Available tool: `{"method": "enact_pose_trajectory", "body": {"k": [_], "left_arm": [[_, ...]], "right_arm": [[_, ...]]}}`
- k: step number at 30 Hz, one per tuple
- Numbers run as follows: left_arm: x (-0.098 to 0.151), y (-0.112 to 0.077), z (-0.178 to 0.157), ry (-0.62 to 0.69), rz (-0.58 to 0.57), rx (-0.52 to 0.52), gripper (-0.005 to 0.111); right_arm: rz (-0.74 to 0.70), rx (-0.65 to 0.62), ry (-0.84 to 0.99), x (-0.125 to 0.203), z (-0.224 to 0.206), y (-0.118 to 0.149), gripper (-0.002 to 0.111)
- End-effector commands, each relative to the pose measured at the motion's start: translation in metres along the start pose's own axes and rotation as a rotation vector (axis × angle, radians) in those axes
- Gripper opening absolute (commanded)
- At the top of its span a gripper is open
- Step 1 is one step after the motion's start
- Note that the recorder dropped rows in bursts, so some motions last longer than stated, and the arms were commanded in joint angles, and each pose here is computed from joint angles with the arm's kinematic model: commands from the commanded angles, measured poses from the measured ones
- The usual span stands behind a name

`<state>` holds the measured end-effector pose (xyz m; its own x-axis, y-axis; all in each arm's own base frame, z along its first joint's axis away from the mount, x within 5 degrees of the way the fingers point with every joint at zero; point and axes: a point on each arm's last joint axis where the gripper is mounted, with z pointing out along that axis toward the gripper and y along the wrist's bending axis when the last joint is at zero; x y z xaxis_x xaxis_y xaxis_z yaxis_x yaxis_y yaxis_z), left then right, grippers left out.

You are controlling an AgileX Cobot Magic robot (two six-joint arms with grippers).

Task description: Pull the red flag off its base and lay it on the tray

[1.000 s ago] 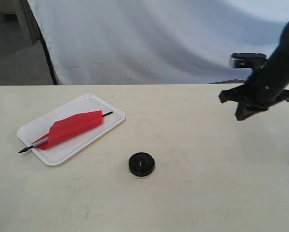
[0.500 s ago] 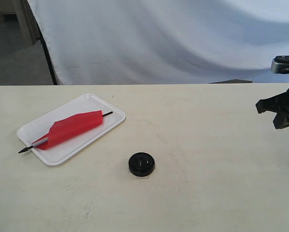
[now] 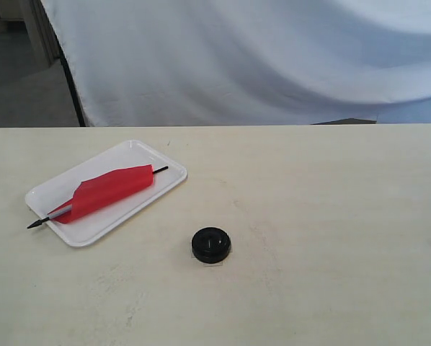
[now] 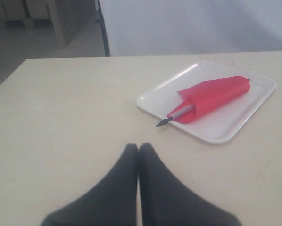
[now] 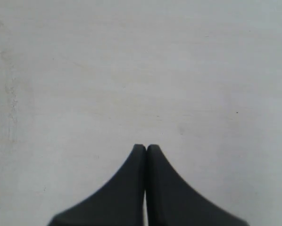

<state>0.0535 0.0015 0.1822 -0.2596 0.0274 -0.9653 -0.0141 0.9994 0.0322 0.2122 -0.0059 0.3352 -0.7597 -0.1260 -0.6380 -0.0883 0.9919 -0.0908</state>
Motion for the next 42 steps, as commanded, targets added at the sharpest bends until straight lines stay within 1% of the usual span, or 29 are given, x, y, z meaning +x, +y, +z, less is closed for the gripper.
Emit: {"method": "enact_pose_trajectory", "body": {"k": [1, 2, 3, 4, 10, 16, 20, 22, 26, 28, 34, 42], "left_arm": [[0.000, 0.000, 0.000, -0.006, -0.003, 0.002, 0.000], [0.000, 0.000, 0.000, -0.006, -0.003, 0.002, 0.000], [0.000, 0.000, 0.000, -0.006, -0.003, 0.002, 0.000], [0.000, 0.000, 0.000, -0.006, -0.003, 0.002, 0.000], [0.000, 0.000, 0.000, -0.006, -0.003, 0.002, 0.000], [0.000, 0.000, 0.000, -0.006, -0.003, 0.002, 0.000], [0.000, 0.000, 0.000, -0.006, -0.003, 0.002, 0.000], [0.000, 0.000, 0.000, -0.006, -0.003, 0.002, 0.000], [0.000, 0.000, 0.000, -0.006, -0.003, 0.002, 0.000], [0.000, 0.000, 0.000, -0.006, -0.003, 0.002, 0.000], [0.000, 0.000, 0.000, -0.006, -0.003, 0.002, 0.000], [0.000, 0.000, 0.000, -0.006, -0.003, 0.002, 0.000]], "right_arm": [[0.001, 0.022, -0.098, 0.019, -0.050, 0.003, 0.000], [-0.002, 0.035, -0.151, 0.028, -0.072, 0.004, 0.000], [-0.004, 0.038, -0.173, 0.033, -0.081, 0.004, 0.000], [-0.004, 0.044, -0.244, 0.046, -0.104, 0.007, 0.000], [-0.004, 0.074, -0.435, 0.092, -0.157, 0.014, 0.000], [-0.011, 0.104, -0.595, 0.143, -0.182, 0.022, 0.000], [-0.030, 0.085, -0.694, 0.176, -0.188, 0.025, 0.000], [-0.035, 0.085, -0.717, 0.187, -0.188, 0.025, 0.000], [-0.035, 0.082, -0.641, 0.191, -0.180, 0.024, 0.000], [-0.039, 0.085, -0.636, 0.190, -0.176, 0.025, 0.000], [-0.037, 0.092, -0.720, 0.180, -0.158, 0.024, 0.000], [0.004, 0.074, -0.882, 0.168, -0.101, 0.026, 0.000]]}}
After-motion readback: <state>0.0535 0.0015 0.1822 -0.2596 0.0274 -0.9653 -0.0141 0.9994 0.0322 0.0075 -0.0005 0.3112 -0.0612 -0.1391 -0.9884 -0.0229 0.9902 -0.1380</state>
